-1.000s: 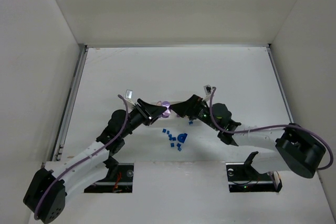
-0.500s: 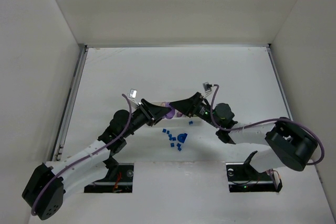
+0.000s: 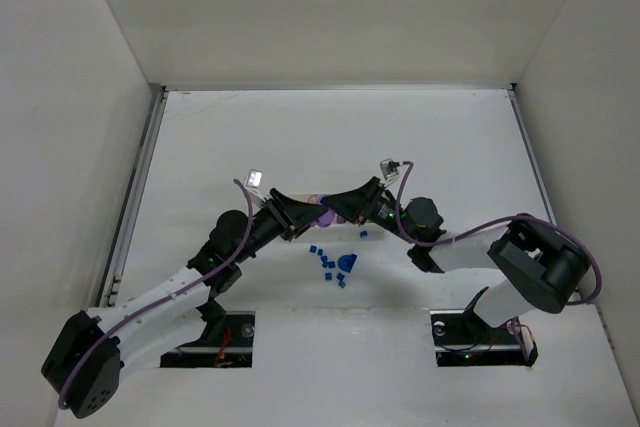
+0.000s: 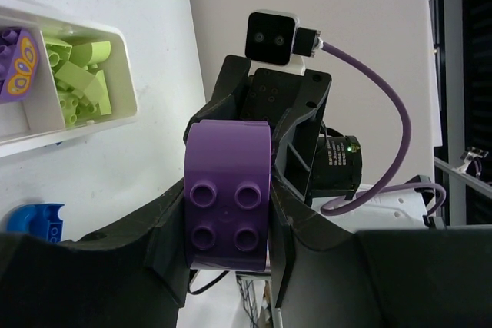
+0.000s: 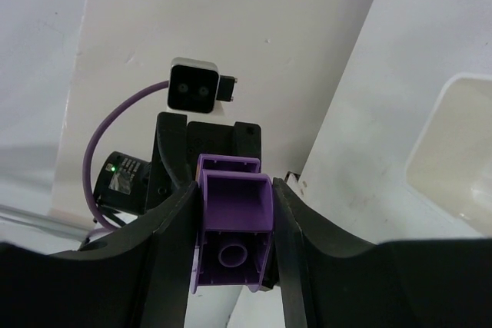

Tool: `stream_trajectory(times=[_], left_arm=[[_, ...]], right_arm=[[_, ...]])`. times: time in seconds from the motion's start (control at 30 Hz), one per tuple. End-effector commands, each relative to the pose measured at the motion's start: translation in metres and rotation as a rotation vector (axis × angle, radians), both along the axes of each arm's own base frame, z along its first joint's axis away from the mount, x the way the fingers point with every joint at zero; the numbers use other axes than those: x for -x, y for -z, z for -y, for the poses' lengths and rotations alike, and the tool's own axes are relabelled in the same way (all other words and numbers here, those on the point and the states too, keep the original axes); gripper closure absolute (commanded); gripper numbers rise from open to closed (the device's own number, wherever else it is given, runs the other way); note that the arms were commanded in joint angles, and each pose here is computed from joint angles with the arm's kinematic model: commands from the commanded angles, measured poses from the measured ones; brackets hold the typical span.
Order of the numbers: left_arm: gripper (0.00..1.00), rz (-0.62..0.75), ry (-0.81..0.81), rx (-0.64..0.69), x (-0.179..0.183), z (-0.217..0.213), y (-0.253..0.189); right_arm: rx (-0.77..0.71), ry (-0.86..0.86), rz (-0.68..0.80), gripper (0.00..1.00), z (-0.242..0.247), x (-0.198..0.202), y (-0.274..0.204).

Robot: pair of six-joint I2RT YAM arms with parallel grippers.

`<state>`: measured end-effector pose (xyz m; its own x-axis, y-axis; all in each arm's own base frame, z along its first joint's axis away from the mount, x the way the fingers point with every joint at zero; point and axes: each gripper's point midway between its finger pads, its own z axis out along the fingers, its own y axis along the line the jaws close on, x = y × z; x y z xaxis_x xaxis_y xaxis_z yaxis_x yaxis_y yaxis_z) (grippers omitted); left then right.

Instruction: Sort the legos into containers by color

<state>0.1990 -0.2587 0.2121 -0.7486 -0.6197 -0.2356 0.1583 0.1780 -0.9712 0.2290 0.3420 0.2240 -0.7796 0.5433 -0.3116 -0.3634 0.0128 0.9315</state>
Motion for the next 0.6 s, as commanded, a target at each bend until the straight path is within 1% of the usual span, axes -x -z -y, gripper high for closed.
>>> stream_trajectory(times=[0.0,0.17,0.3,0.43,0.57], left_arm=[[0.72,0.085,-0.009,0.062,-0.004,0.0,-0.032],[0.53,0.088,-0.02,0.046,-0.005,-0.003,-0.028],[0.47,0.091,-0.034,0.041,-0.006,-0.007,-0.028],[0.48,0.089,-0.049,0.023,-0.007,-0.01,-0.025],[0.57,0.086,-0.055,0.015,-0.009,-0.011,-0.023]], right_arm=[[-0.093,0.003,0.083,0.61,0.01,0.005,-0.026],[-0.078,0.034,0.075,0.62,0.017,-0.003,-0.021],[-0.066,0.045,0.067,0.62,0.019,-0.006,-0.016],[-0.065,0.048,0.063,0.61,0.021,-0.007,-0.012],[-0.069,0.047,0.065,0.61,0.021,-0.006,-0.014]])
